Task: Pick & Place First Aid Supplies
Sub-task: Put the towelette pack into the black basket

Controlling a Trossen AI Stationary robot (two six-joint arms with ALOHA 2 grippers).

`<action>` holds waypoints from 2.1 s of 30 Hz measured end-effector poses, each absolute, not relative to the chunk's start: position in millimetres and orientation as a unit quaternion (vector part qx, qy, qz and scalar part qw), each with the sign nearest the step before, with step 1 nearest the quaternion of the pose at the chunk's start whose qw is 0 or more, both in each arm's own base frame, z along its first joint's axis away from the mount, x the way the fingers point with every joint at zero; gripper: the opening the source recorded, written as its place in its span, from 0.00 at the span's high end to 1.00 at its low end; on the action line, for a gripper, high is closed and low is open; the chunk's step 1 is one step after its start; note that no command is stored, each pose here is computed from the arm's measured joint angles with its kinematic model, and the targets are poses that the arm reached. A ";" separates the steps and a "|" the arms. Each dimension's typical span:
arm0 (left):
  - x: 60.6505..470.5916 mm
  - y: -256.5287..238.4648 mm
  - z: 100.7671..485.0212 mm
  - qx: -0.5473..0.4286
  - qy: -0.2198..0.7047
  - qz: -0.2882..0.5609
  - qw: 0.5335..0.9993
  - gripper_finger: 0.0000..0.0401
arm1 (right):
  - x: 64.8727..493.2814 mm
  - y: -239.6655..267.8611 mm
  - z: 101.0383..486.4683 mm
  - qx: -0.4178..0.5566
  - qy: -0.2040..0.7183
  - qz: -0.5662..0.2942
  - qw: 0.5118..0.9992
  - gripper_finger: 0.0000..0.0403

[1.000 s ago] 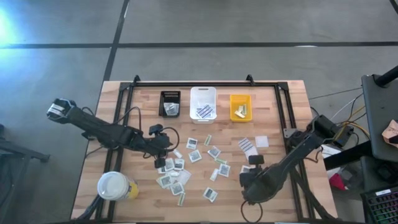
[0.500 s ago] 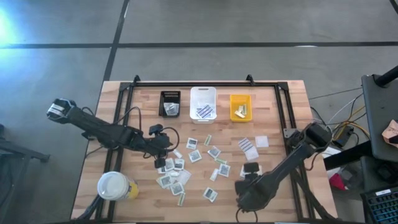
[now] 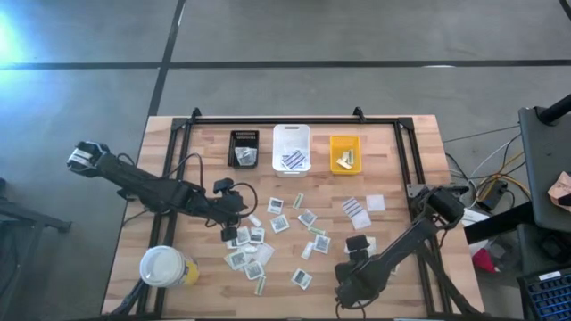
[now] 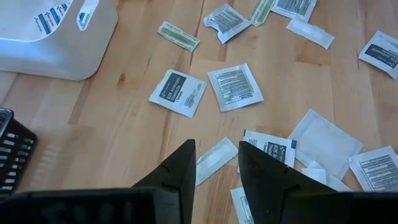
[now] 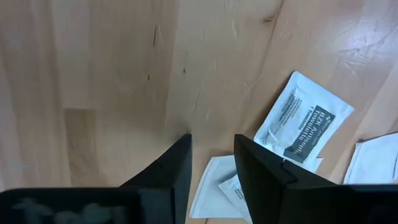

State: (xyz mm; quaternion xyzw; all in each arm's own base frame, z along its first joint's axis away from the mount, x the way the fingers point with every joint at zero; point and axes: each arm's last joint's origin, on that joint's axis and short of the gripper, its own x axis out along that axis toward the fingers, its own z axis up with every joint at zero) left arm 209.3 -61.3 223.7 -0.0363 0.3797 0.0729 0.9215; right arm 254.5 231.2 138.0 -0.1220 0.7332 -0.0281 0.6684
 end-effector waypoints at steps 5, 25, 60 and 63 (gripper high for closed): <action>209.3 -61.3 223.7 -0.036 0.380 0.073 0.922 0.71 | 253.0 229.0 143.2 -0.126 0.729 -0.031 0.672 0.74; 208.8 -61.0 223.4 -0.034 0.382 0.075 0.921 0.71 | 247.8 217.8 144.4 -0.180 0.706 -0.045 0.683 0.83; 208.8 -60.9 223.3 -0.022 0.383 0.071 0.921 0.71 | 259.1 178.8 119.0 -0.112 0.734 -0.052 0.668 0.97; 208.8 -60.9 223.3 -0.020 0.383 0.070 0.921 0.71 | 260.1 175.5 118.7 -0.110 0.732 -0.067 0.669 0.98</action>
